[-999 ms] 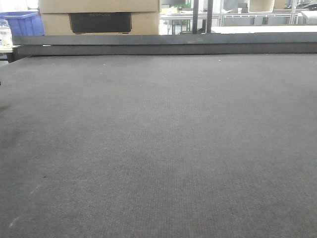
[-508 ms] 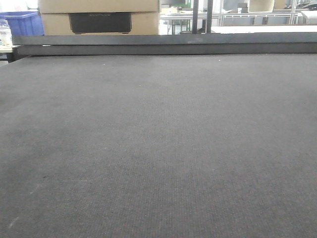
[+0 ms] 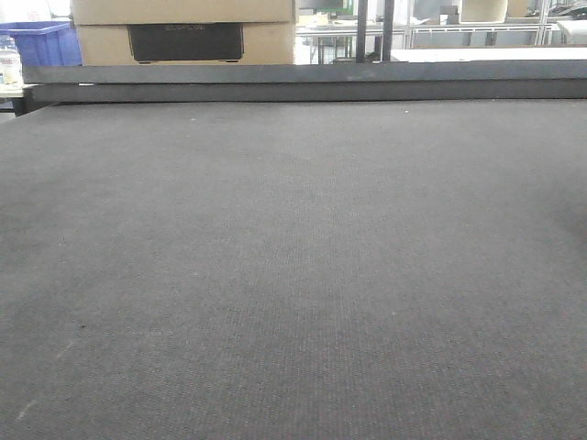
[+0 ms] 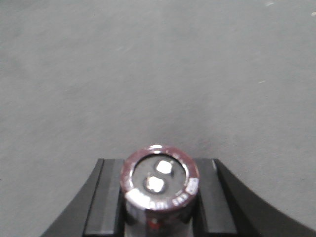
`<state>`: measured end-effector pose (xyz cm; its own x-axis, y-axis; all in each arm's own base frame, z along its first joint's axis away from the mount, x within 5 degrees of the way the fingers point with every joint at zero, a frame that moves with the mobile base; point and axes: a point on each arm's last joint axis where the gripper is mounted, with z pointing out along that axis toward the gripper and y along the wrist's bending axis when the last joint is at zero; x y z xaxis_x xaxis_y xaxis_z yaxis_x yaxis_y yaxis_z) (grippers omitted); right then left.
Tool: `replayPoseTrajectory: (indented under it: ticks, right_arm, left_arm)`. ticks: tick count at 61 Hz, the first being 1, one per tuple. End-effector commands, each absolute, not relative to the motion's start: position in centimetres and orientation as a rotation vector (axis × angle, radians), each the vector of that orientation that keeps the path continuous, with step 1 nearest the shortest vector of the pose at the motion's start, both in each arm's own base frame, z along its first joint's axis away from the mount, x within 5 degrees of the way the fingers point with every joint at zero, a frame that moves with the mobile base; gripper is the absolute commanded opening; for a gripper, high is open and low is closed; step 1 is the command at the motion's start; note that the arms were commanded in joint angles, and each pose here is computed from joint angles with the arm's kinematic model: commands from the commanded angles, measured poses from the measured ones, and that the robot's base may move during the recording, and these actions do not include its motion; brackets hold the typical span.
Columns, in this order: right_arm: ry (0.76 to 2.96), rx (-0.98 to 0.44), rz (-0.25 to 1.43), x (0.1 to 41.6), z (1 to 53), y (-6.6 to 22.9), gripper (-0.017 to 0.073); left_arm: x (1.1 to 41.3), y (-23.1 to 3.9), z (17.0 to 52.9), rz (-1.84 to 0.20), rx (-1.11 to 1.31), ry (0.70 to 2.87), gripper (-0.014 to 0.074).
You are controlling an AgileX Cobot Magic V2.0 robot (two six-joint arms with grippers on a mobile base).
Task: Place cylindrical capacitor in blue bin on shelf
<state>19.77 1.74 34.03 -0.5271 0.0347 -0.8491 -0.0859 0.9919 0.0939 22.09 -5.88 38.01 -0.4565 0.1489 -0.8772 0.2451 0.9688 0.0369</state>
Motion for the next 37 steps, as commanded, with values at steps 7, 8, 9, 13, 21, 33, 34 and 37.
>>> replayPoseTrajectory:
  ticks: [7, 8, 9, 13, 21, 33, 34, 37]
  right_arm:
    - [2.033, -0.085, 0.187, 17.2, 36.1, 2.4, -0.0162]
    - [2.029, -0.090, 0.190, 16.9, 36.2, 2.5, -0.0162]
    - [2.014, -0.093, 0.192, 16.5, 36.5, 2.5, -0.0162]
    - [1.977, -0.112, 0.202, 15.2, 37.2, 2.6, -0.0162]
    - [1.868, -0.152, 0.209, 12.2, 38.9, 2.5, -0.0162]
    - [1.719, -0.154, 0.215, 8.4, 40.9, 2.0, -0.0162]
    - [1.713, -0.154, 0.215, 8.3, 40.9, 2.0, -0.0162]
    - [1.693, -0.153, 0.215, 7.8, 41.1, 1.9, -0.0162]
  left_arm:
    - [16.9, -4.8, 40.3, -0.167, 0.261, 2.057, -0.0111]
    - [16.6, -4.7, 40.4, -0.168, 0.260, 2.055, -0.0111]
    - [16.2, -4.6, 40.5, -0.167, 0.260, 2.058, -0.0111]
    - [14.8, -4.2, 41.0, -0.176, 0.254, 2.046, -0.0111]
    - [12.6, -3.5, 41.7, -0.180, 0.249, 2.016, -0.0111]
    - [10.7, -3.0, 42.5, -0.189, 0.240, 1.952, -0.0111]
    - [10.6, -3.0, 42.5, -0.189, 0.239, 1.950, -0.0111]
    - [10.6, -3.0, 42.5, -0.189, 0.239, 1.948, -0.0111]
